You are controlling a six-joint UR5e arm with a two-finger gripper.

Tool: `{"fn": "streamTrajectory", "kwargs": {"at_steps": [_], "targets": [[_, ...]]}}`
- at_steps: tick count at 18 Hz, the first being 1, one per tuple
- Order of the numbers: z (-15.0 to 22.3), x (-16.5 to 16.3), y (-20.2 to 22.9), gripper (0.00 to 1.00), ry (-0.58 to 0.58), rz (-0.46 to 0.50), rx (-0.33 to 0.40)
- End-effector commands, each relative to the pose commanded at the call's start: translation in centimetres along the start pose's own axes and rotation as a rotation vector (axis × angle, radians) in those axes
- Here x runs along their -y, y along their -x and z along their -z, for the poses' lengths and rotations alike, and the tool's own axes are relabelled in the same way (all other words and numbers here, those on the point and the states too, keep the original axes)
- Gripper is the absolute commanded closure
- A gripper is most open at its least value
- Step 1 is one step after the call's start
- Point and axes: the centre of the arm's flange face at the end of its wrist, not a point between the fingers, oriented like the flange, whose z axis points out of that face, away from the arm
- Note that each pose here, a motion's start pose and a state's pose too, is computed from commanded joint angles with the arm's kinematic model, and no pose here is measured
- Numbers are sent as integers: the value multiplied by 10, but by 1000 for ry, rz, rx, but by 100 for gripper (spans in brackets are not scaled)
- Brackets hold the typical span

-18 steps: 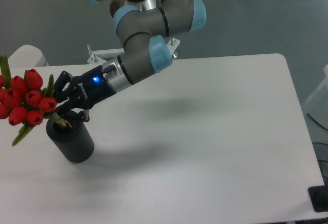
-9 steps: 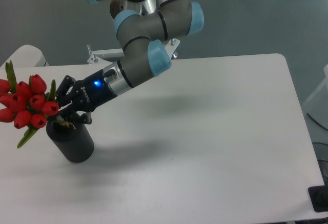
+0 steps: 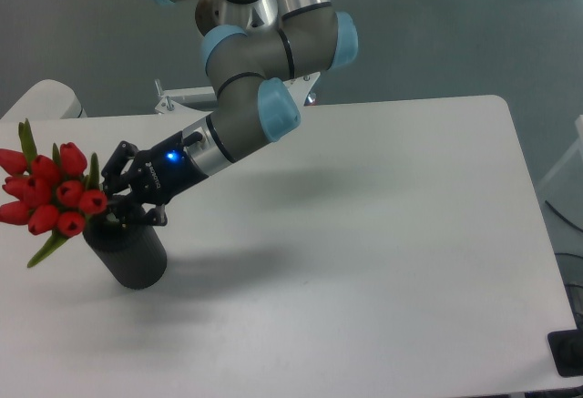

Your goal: Insert the flowers into the vase

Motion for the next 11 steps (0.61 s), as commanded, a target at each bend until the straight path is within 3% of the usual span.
{"fn": "streamTrajectory", "kwargs": {"at_steps": [3, 7, 11], "targets": [[-1, -3, 1, 36, 1, 3, -2], [-3, -7, 0, 5, 2, -21, -6], [-2, -9, -1, 0, 0, -19, -5]]}}
